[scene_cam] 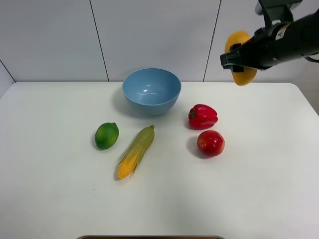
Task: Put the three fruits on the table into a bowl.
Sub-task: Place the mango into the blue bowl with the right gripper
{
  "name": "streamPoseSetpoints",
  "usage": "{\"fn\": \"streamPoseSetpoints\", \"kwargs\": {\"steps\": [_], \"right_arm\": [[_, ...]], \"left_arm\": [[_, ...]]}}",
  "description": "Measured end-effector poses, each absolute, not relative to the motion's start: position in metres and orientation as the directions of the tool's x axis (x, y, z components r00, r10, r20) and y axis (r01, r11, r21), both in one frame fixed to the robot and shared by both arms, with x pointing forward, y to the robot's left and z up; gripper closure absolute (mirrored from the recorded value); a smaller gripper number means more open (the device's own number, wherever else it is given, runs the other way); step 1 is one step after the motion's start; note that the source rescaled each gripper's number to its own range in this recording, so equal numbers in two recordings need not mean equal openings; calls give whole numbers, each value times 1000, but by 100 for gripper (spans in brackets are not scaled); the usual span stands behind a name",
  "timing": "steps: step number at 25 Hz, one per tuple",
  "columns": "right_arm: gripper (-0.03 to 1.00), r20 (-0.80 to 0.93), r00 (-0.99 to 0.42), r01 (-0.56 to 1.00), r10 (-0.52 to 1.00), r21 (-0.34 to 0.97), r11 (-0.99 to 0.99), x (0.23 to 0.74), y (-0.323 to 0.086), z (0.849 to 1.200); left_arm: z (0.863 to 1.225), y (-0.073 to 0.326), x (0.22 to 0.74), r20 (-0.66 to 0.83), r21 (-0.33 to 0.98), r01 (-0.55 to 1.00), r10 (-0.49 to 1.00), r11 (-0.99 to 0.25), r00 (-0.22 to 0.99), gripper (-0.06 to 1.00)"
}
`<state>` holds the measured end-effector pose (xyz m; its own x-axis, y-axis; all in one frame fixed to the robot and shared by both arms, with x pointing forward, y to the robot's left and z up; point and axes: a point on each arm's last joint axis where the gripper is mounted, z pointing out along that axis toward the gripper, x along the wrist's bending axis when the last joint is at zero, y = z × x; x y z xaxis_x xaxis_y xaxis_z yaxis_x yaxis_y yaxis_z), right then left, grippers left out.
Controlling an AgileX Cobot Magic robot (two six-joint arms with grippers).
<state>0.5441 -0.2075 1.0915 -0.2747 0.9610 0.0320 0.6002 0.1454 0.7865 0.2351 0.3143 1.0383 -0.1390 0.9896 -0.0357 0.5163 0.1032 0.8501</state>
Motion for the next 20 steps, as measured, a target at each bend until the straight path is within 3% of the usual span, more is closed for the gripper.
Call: {"fn": "streamPoseSetpoints", "kwargs": {"steps": [7,20], "right_arm": [[93,33,-354,498,935,853,159,562,-173,1125],[93,33,-464,481,885,849,221,634,-88,1103]], "left_arm": [[1038,314,235,-36,850,516,990,103,-139,-6],[1038,314,235,-36,850,516,990,103,-139,-6]]}}
